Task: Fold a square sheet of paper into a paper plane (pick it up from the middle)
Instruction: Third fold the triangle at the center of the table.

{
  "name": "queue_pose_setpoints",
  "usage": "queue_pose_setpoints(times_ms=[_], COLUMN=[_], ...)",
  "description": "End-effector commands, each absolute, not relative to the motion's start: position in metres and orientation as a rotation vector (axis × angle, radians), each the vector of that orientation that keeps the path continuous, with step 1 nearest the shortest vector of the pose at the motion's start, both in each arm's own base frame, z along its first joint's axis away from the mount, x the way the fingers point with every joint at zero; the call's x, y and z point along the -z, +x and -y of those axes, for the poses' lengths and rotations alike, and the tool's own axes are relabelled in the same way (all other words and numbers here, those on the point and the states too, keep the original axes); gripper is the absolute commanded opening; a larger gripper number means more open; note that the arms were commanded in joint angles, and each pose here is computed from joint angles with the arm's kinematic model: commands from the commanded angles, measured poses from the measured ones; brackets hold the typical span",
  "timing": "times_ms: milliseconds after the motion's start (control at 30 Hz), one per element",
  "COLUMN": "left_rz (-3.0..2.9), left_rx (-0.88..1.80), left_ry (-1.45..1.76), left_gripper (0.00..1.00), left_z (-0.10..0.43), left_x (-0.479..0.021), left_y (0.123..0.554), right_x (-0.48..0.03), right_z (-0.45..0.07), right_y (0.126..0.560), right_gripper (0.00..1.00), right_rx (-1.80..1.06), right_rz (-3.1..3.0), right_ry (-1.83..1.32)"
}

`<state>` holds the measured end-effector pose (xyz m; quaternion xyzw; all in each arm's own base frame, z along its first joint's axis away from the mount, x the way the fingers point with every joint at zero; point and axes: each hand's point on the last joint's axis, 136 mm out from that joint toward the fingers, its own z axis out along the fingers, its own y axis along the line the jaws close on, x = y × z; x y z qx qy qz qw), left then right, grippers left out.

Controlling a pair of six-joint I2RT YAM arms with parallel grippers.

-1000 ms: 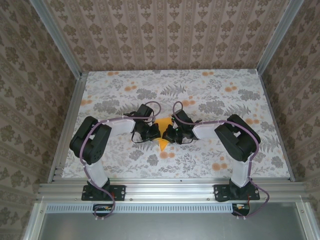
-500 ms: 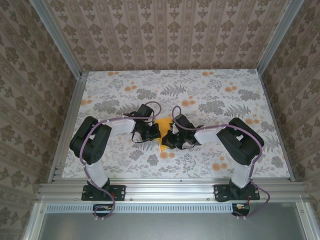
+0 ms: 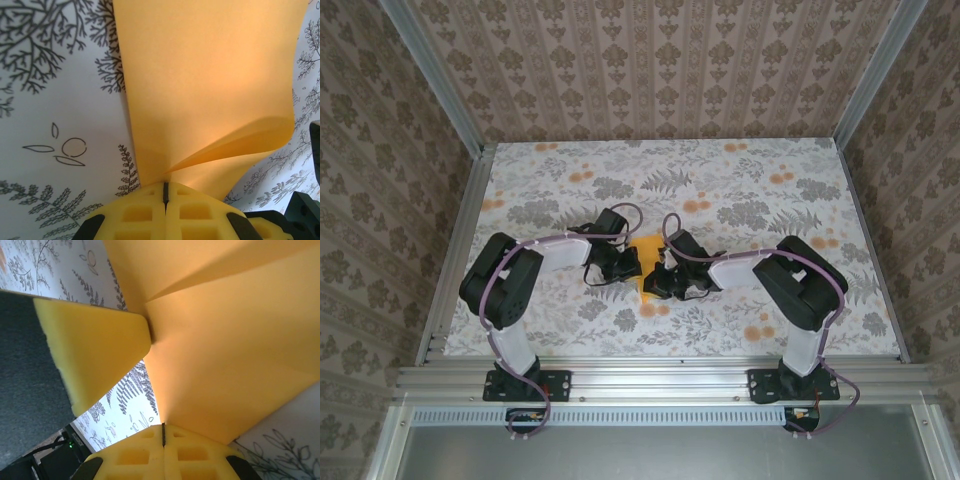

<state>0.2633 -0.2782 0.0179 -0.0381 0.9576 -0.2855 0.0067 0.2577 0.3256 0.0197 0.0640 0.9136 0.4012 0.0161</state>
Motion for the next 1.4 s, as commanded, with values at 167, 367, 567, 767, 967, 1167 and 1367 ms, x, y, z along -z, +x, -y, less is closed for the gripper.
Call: queue_pose_setpoints(times_ms=[167,367,567,767,967,1167,1367], left_rz=[-3.101,-3.101,-3.105,-3.103,-3.102,-3.101,-3.098], left_rx=[0.667,0.665,0.659,0.661,0.661,0.664,0.676], left_ry=[-0.202,-0.205,-0.211,-0.208,-0.196,-0.19,-0.182], left_gripper=[0.01,0.0,0.0,0.01,0.0,0.01,0.01], left_z=[0.252,0.251,0.251,0.252,0.252,0.253,0.255], left_x=[0.012,0.012,0.013,0.012,0.01,0.01,0.008], left_y=[0.247,0.247,0.247,0.247,0.247,0.248,0.248], right_x=[0.006,-0.017,-0.004,0.02,-0.045,-0.061,-0.049], right_z=[-0.317,-0.323,-0.318,-0.306,-0.319,-0.298,-0.313], right_y=[0.233,0.231,0.221,0.218,0.245,0.28,0.291], right_gripper=[0.06,0.06,0.06,0.06,0.07,0.08,0.07], right_rx=[-1.171,-1.202,-1.161,-1.012,-1.124,-1.067,-1.104], right_rz=[-2.963,-2.926,-2.974,-3.057,-2.855,-2.764,-2.792], right_ry=[0.207,0.108,0.123,0.196,0.075,0.139,0.121])
